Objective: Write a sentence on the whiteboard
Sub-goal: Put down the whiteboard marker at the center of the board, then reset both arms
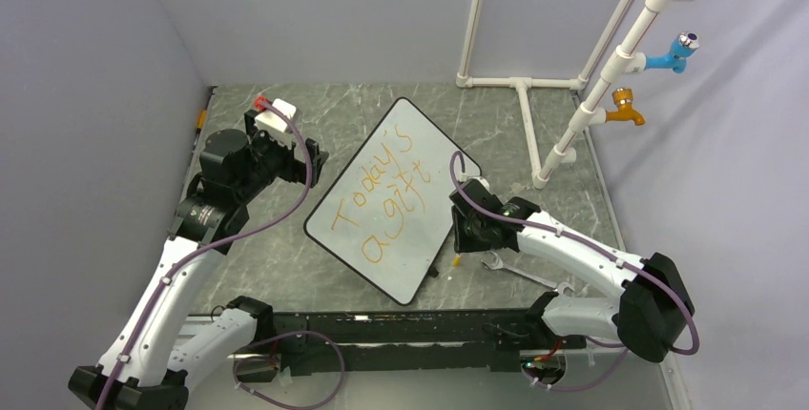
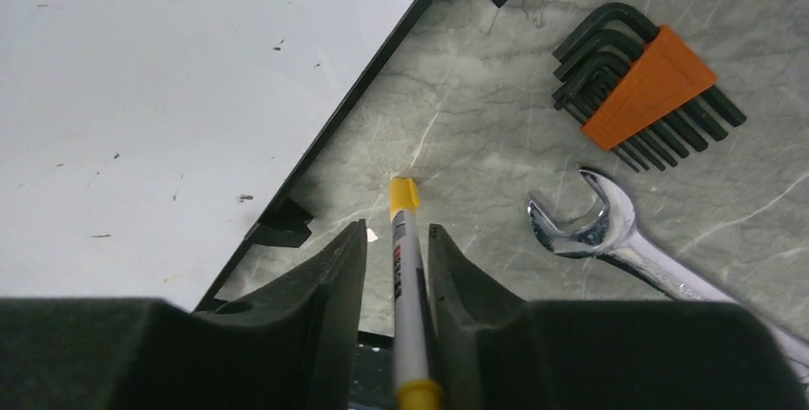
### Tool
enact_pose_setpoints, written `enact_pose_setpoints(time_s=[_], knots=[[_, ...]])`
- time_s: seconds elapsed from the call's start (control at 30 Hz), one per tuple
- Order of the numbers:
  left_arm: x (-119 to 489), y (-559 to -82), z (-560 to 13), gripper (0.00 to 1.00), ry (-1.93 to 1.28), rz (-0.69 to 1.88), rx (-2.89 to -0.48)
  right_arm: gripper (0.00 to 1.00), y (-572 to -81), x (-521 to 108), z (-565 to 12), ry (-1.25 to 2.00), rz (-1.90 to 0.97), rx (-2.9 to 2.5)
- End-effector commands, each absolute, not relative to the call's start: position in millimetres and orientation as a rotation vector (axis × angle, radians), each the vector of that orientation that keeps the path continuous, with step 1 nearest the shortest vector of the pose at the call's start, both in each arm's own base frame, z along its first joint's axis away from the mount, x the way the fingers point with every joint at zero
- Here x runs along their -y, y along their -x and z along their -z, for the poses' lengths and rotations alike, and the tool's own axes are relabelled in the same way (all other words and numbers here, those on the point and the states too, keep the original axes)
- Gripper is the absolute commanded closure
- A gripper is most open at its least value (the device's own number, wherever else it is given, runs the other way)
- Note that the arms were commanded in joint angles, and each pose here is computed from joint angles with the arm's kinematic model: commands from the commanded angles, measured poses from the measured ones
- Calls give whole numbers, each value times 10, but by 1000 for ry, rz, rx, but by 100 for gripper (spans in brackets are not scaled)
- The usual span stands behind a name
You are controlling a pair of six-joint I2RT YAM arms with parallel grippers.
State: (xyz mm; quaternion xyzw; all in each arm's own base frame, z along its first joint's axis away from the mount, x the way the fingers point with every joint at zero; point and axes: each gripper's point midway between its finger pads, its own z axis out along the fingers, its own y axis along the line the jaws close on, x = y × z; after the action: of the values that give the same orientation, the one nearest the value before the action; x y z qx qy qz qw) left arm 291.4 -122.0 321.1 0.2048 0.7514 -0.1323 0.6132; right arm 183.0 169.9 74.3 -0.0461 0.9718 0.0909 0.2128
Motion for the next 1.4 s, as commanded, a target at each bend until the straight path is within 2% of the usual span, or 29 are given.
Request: enact_pose_setpoints(time_s=[0.0, 0.3, 0.4, 0.43, 0.47, 0.63, 0.97, 1.17, 1.37], knots=[[1178, -2906, -3372, 1, -439, 299, -1692, 64, -1917, -1663, -814, 71, -230, -2649], [1183, -2898, -3372, 1, -442, 304, -1691, 36, -1960, -1599, -948, 23, -210, -2606], [1182, -2895, -3375, 1, -442, 304, -1689, 19, -2005, -1585, -1049, 18, -203, -2577], [1184, -2894, -3380, 1, -443, 305, -1688, 5, -2029, -1581, -1099, 17, -199, -2561], [1185, -2893, -3379, 1, -443, 306, -1688, 1, -2055, -1569, -1151, 15, -191, -2547], [1189, -2898, -3373, 1, -443, 308, -1689, 0, -2262, -1589, -1600, 50, -198, -2414], [1191, -2908, -3349, 1, -448, 305, -1695, 0, -2600, -1875, -2765, 151, -410, -2044], [1184, -2910, -3344, 1, -448, 300, -1695, 0, -2583, -1892, -3101, 124, -510, -1897], [1172, -2901, -3361, 1, -446, 295, -1688, 0, -2466, -1800, -3173, 111, -591, -1728]])
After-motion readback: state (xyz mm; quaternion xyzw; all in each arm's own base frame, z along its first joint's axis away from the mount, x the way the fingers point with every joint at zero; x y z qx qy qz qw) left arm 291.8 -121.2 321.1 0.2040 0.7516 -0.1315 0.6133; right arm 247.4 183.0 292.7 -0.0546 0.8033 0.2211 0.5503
